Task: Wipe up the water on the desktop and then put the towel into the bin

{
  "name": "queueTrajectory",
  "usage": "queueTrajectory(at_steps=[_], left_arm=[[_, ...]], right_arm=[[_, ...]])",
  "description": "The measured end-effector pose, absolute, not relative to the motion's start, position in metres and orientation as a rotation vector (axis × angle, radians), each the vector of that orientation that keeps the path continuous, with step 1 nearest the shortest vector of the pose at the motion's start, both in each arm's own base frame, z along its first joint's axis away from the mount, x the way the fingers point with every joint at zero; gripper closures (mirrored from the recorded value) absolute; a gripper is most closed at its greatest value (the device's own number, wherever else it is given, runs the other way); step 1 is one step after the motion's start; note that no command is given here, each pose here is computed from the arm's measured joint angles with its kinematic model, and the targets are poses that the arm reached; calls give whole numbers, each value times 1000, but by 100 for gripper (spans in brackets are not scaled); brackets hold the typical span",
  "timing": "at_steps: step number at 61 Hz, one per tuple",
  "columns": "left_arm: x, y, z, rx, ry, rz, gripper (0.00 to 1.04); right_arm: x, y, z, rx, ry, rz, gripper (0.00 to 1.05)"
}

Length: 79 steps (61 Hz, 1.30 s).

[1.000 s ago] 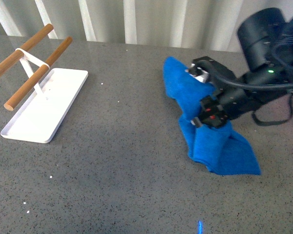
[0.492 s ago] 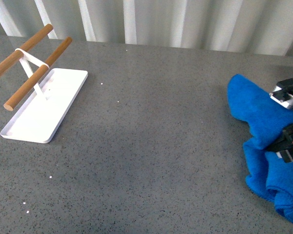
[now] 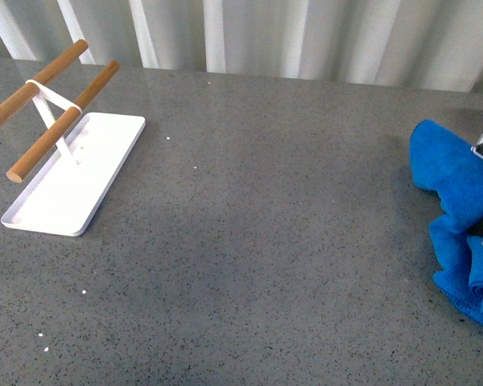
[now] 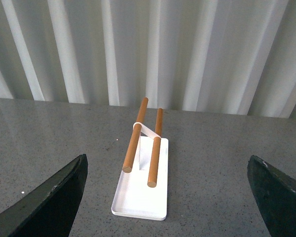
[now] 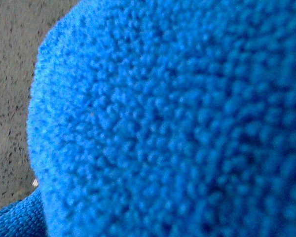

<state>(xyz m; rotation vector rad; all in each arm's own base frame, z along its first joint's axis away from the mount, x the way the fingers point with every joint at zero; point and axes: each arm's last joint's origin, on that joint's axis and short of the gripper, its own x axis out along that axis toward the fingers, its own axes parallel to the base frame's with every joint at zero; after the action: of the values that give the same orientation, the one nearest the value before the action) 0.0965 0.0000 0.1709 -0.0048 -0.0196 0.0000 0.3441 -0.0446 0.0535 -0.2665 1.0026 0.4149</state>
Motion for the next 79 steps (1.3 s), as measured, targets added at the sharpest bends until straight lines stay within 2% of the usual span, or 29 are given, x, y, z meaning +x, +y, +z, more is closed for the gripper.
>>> queueTrajectory(at_steps=[11,25,32,43,54,66,79], left_arm=[[96,0,171,-5,-20,0,7],[96,0,171,-5,-20,0,7],[96,0,171,-5,-20,0,7],[96,0,171,-5,-20,0,7],[96,0,171,-5,-20,0,7],[96,0,171,-5,-20,0,7],[96,0,171,-5,-20,0,7]], right_arm=[[365,-35,77,-263,922,397,100],[389,-26,172,-313,667,324,100],[381,-47,220,-341,548,222,100],[360,-90,251,-340,490,99,100],[342,-138,252,-306,516,-4,100],[329,-184,226,-253,621,-89,100],[339,-214,192,-195,725,-118,100]])
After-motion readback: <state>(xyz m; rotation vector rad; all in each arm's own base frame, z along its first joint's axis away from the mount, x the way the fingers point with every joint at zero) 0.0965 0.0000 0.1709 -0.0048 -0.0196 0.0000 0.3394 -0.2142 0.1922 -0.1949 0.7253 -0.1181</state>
